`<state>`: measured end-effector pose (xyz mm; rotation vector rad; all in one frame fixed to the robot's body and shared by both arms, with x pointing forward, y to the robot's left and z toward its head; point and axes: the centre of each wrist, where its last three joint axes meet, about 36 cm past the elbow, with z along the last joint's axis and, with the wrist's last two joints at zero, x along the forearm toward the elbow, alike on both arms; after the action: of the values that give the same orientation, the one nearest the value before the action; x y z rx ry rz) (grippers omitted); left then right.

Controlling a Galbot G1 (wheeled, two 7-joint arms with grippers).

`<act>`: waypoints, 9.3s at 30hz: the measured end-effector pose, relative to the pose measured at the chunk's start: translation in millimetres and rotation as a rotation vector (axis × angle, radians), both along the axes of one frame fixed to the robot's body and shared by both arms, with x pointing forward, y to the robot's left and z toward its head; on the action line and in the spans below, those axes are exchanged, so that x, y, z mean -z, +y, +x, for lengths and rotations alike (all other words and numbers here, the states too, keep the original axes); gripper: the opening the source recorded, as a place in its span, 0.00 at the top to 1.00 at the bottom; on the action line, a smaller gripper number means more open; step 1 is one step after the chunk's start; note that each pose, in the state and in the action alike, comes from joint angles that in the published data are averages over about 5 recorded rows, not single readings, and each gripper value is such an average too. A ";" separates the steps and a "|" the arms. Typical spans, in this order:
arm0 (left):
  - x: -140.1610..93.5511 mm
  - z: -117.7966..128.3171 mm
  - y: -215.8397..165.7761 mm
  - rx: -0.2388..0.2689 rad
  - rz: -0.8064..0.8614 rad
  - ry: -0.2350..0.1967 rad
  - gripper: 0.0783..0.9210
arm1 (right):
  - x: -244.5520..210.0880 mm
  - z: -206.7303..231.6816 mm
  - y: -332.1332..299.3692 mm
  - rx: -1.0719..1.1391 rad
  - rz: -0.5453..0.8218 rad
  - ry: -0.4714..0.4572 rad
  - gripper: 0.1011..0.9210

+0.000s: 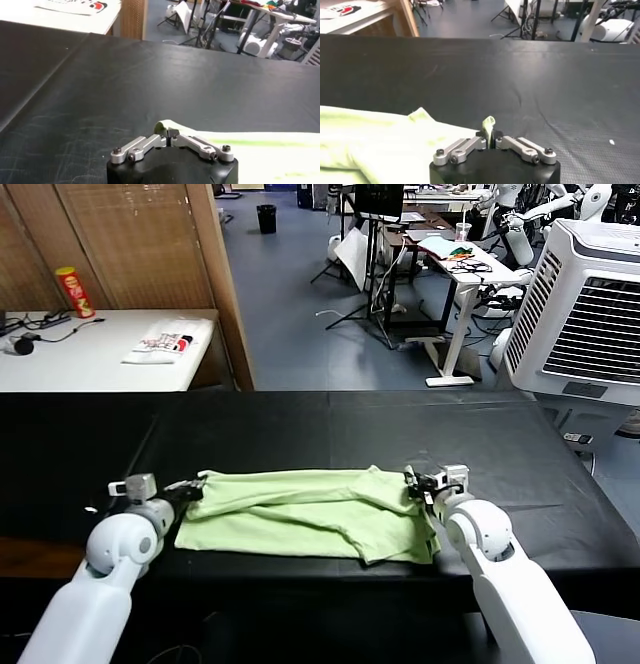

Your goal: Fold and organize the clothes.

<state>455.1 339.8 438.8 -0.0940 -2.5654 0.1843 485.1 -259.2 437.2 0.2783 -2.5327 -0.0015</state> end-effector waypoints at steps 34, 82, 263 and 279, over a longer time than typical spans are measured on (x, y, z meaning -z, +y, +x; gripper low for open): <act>15.5 -67.4 5.9 -0.016 0.045 0.002 0.15 | -55.5 -55.1 -16.0 -0.043 0.034 -0.120 0.15; -35.7 -78.7 28.0 0.028 0.497 -0.168 0.91 | -44.8 -79.7 -23.0 0.032 -0.022 -0.119 0.15; -74.9 -85.9 87.7 -0.147 0.282 -0.222 0.94 | -2.9 -95.3 62.9 -0.144 -0.075 -0.267 0.15; -78.1 -101.6 -29.7 0.023 0.303 -0.329 0.94 | 4.9 -110.3 55.3 -0.133 -0.080 -0.233 0.15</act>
<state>353.5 310.0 516.9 -0.0421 -2.8840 -0.2493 374.7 -203.9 432.3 0.4359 -2.7308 0.1945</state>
